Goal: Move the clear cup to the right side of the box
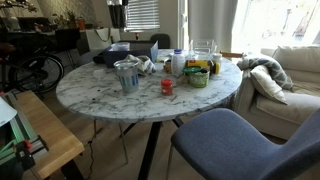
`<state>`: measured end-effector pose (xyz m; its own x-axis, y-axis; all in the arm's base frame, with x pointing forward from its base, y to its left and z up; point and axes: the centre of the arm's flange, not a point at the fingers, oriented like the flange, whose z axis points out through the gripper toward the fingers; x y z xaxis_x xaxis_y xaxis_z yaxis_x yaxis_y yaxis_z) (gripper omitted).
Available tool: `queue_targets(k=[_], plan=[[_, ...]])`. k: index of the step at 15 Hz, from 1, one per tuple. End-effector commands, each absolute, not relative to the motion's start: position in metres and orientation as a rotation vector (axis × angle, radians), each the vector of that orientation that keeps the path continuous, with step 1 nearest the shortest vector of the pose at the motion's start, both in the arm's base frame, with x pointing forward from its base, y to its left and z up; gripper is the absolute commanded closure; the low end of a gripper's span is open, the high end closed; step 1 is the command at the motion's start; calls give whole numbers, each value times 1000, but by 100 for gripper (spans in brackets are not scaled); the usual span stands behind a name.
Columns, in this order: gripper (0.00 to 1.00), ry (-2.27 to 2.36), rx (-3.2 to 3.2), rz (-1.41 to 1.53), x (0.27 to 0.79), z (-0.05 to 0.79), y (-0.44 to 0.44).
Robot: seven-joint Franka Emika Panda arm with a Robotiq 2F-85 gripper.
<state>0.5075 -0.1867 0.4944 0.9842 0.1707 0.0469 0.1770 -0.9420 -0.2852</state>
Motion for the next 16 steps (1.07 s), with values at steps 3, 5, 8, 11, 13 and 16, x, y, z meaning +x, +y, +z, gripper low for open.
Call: queue_targets(k=[3, 5, 8, 11, 13, 16], plan=[[99, -191, -2863, 1, 572, 482, -126], [99, -120, -2879, -30, 599, 478, -119], [99, 68, -2883, -99, 638, 471, -125], [99, 297, -2856, -163, 674, 460, -145], [99, 450, -2839, -186, 694, 449, -159], [99, 669, -2821, -224, 716, 427, -179]])
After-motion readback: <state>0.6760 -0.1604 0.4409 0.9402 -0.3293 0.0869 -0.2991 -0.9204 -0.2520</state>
